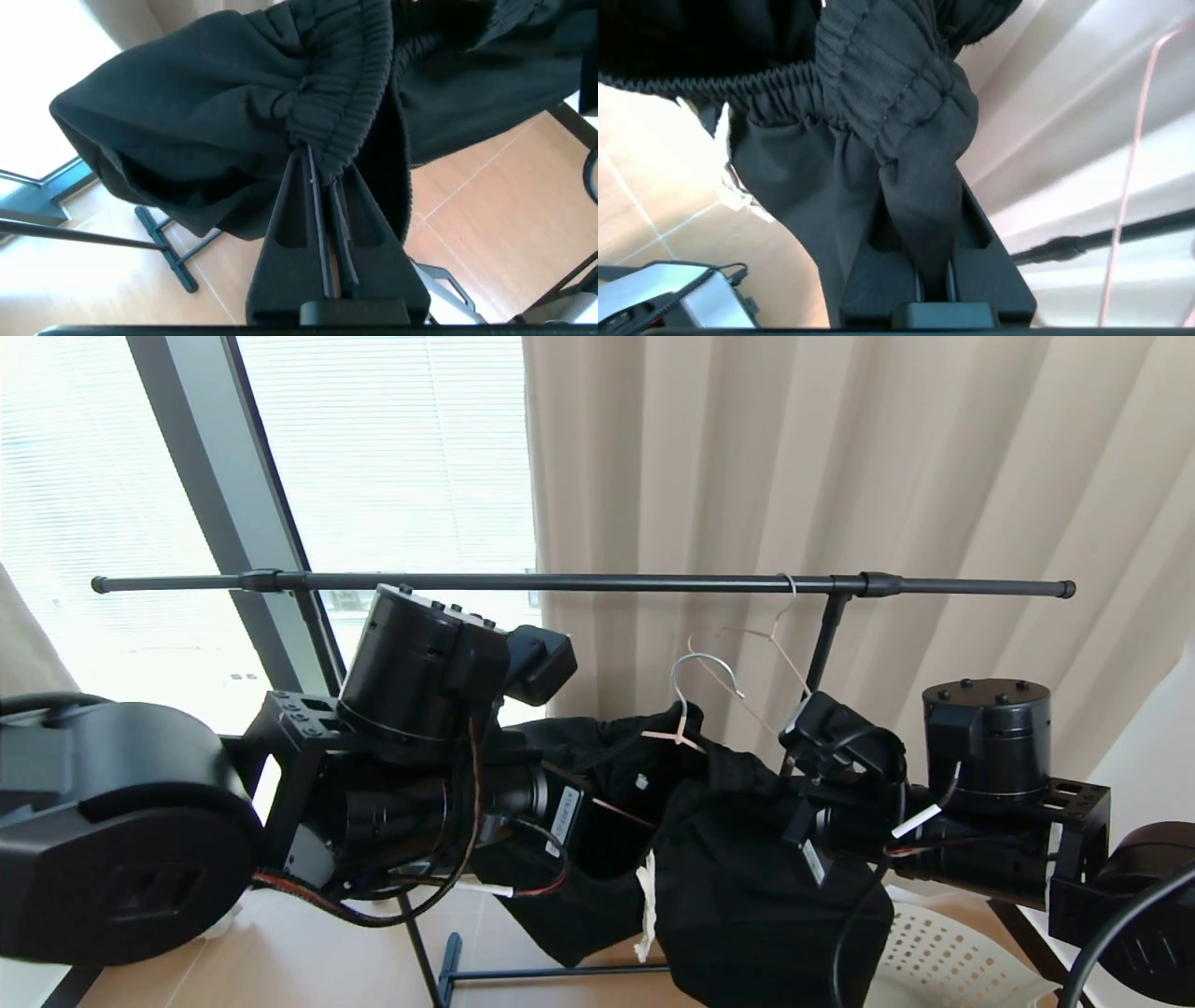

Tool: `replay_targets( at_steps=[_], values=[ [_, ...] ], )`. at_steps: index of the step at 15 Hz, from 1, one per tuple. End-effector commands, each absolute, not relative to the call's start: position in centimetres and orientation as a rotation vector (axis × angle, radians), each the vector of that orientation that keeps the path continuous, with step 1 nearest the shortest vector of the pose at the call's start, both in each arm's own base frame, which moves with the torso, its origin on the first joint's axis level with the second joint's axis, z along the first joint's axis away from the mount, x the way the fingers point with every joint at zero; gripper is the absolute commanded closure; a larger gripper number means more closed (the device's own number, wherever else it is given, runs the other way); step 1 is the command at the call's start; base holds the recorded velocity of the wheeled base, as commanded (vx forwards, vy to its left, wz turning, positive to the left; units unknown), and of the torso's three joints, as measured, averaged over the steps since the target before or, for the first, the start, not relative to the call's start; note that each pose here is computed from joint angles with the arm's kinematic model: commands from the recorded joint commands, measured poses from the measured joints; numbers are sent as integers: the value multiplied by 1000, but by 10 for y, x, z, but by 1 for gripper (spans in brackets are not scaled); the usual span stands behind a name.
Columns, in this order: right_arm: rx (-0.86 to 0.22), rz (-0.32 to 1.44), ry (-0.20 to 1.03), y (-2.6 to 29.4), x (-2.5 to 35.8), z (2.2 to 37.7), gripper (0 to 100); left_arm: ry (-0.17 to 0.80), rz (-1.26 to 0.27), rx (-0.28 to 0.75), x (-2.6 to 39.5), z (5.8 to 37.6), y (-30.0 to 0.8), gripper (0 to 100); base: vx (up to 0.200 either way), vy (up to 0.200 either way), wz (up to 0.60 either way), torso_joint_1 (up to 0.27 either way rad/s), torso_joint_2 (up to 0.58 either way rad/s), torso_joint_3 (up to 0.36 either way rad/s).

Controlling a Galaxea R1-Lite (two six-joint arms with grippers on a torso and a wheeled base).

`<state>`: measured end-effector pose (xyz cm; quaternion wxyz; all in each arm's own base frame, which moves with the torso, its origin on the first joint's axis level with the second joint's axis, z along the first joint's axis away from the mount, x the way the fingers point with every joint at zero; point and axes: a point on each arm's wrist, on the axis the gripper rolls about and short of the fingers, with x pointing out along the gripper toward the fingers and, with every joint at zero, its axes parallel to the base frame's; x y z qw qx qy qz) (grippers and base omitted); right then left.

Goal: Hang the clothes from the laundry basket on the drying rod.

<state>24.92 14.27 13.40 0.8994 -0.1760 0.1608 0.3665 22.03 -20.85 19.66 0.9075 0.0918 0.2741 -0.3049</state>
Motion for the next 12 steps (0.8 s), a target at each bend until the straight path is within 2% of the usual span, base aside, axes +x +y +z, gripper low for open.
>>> replay_targets(
  at_steps=[1, 12],
  values=[
    [-356, 775, 335, 139, 250, 133, 100, 566, -638, 204, 213, 185, -204, 100, 0, 0, 0, 0, 0, 0],
    [-298, 924, 336, 138, 247, 131, 100, 576, -712, 254, 208, 161, -232, 100, 0, 0, 0, 0, 0, 0]
  ],
)
